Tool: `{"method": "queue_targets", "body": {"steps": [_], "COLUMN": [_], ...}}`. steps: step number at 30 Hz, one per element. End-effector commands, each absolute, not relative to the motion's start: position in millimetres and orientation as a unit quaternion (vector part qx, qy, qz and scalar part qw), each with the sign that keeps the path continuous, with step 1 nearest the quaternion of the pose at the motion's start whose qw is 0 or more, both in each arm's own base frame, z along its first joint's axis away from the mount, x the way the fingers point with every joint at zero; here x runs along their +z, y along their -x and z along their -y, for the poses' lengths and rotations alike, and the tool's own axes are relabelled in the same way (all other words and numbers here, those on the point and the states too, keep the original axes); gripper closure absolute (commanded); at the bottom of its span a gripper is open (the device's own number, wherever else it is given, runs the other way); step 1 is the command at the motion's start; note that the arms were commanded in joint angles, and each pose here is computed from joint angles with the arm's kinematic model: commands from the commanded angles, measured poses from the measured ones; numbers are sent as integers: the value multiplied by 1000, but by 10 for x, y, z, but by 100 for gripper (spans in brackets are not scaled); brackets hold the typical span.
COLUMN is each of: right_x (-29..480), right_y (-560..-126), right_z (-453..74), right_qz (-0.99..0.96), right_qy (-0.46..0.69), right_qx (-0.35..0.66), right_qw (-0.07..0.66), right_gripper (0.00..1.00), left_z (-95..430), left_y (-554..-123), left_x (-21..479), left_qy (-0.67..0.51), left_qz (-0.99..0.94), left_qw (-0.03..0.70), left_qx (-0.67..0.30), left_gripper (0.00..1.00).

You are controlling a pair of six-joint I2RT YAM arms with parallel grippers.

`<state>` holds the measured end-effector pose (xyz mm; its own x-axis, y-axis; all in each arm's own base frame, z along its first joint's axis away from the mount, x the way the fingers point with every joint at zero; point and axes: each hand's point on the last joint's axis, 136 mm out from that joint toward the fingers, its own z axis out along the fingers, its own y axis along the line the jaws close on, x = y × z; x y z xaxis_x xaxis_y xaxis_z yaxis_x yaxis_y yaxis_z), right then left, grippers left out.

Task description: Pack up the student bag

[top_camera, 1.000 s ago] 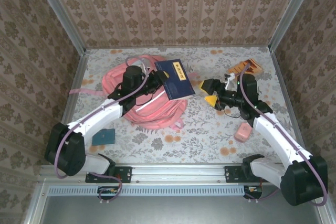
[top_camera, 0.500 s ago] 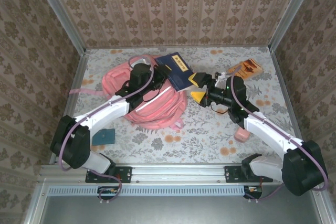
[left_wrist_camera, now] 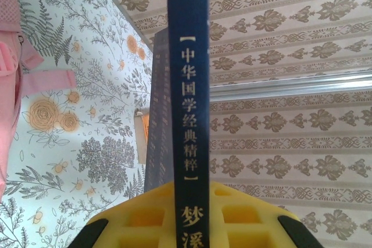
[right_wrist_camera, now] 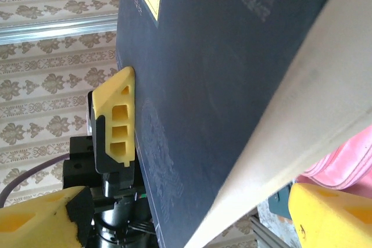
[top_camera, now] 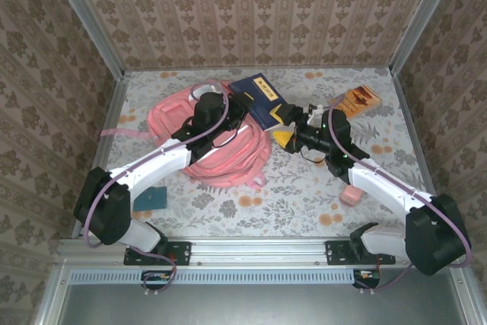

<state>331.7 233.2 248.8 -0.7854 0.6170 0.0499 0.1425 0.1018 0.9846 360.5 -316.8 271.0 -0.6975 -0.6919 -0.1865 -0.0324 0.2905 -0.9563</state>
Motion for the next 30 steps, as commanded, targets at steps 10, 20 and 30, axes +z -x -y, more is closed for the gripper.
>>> {"method": "queue_targets", "body": {"steps": [10, 20, 30], "right_x": [2738, 2812, 2779], "right_y": [-3500, -3473, -3474], "right_z": [-2364, -2216, -2185], "right_qz": [-670, -665, -683], "right_qy": [-282, -296, -296], "right_qx": [650, 636, 613], "right_qw": [224, 258, 264], "right_gripper": [25, 46, 80], "left_z": [3208, 3088, 3103], "left_y": [-3539, -3483, -3431], "left_x": [3060, 3005, 2966], "left_qy": [258, 264, 244], "left_qz": [-703, -708, -721], "left_qw": [305, 314, 314], "left_qx": [-588, -575, -568], "left_gripper": [96, 95, 91]}}
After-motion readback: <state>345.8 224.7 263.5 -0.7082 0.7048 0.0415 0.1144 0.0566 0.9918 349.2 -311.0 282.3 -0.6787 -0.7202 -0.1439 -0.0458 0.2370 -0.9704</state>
